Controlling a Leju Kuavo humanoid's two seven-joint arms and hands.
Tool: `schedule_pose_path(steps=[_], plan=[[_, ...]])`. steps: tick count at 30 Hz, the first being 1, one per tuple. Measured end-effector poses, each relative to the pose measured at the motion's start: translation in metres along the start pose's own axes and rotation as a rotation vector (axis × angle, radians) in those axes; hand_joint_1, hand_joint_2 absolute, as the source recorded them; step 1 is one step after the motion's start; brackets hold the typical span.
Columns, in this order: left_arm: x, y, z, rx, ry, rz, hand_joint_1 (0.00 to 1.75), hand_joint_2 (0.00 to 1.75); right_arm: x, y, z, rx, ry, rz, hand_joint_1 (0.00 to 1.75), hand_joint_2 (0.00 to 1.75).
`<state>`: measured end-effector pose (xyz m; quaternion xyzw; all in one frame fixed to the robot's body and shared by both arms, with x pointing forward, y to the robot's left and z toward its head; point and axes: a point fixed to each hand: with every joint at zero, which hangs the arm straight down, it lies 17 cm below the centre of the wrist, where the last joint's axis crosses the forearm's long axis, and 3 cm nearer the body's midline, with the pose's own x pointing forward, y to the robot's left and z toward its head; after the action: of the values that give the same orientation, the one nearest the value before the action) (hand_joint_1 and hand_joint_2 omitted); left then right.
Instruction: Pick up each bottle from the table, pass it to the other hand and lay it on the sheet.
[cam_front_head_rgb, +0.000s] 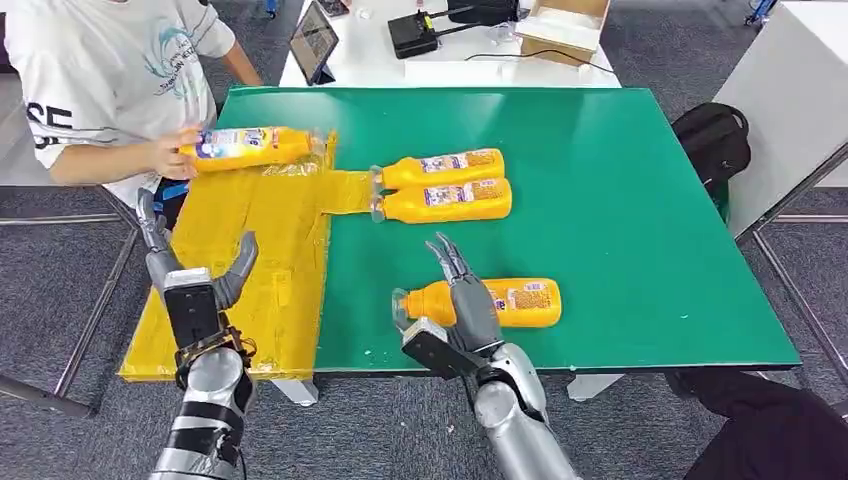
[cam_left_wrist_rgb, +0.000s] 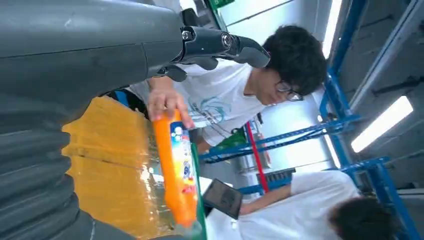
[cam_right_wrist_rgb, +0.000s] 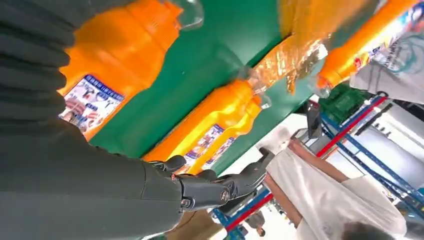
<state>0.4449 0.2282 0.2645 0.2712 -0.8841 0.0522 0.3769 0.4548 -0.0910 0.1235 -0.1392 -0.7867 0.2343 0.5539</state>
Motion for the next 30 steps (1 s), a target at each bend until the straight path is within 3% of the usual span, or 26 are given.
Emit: schedule_pose_path(steps=[16, 30], plan=[[0.016, 0.007, 0.003, 0.025, -0.025, 0.015, 0.00, 1.75, -0.009, 0.000, 0.003, 0.024, 0.011, 0.056, 0.00, 1.75], [0.017, -0.005, 0.029, -0.019, 0.025, 0.076, 0.00, 1.75, -0.073, 0.025, 0.027, 0.224, 0.159, 0.111, 0.00, 1.75]])
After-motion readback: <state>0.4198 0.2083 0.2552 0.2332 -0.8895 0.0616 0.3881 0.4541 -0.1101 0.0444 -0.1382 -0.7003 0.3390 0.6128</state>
